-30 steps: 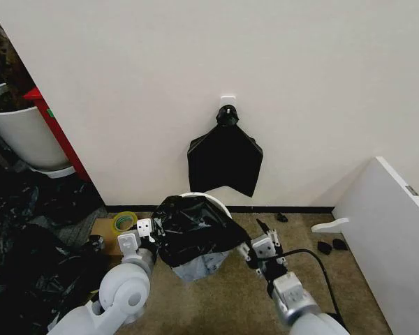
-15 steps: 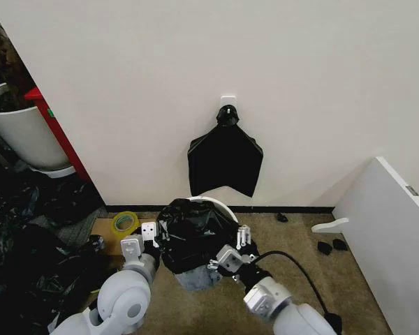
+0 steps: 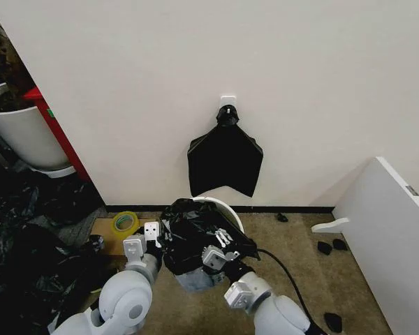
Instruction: Place the garbage bag over the trash bin.
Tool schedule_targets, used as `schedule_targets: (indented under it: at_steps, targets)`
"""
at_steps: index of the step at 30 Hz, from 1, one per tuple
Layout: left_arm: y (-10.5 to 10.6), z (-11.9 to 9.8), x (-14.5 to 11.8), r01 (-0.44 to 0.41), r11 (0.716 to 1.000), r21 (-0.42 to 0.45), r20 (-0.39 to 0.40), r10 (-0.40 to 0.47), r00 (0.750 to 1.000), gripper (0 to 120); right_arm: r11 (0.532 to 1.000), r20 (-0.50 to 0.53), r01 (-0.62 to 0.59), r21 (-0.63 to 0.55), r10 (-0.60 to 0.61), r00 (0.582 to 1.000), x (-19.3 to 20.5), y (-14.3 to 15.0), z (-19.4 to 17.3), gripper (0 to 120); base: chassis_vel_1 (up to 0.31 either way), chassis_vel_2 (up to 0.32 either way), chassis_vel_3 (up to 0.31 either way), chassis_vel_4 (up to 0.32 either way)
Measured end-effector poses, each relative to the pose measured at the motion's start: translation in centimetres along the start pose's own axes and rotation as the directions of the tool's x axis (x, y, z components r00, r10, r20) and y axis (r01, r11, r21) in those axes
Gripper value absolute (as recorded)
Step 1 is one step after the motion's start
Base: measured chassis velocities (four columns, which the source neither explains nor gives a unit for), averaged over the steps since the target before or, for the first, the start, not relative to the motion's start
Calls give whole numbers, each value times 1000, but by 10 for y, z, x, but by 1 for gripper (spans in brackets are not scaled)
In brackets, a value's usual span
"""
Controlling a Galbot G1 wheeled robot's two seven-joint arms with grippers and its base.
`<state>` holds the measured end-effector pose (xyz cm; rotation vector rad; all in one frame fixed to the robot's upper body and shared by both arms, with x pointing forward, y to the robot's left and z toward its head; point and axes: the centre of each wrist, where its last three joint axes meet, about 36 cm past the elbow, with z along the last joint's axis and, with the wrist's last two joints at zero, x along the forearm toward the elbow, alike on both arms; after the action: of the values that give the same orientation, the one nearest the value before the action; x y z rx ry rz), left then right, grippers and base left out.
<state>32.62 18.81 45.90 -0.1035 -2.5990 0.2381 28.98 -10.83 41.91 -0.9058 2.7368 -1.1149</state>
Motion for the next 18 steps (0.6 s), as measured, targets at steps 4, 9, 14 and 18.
schedule_targets:
  at_steps: [4, 9, 14, 18]
  targets:
    - [0, 0, 0, -1, 1000, 0, -1, 1, 1000, 1, 1000, -5, -8, -2, 8, 1000, 1, 0, 1, 8, 0, 0, 0, 0]
    - [0, 0, 0, -3, 1000, 0, 0, 3, 1000, 1, 1000, -18, -13, -6, 13, 1000, 3, -1, 4, 0, 0, 0, 0, 0]
    - [1, 2, 1, -7, 1000, -8, 1, 7, 1000, 1, 999, -30, -19, -47, 17, 999, 4, -4, 4, 0, 0, 0, 0, 0]
    - [4, 5, 4, -6, 999, -45, 14, 6, 1000, 1, 974, -31, -22, -227, 15, 999, 1, -16, -10, 0, 0, 0, 0, 0]
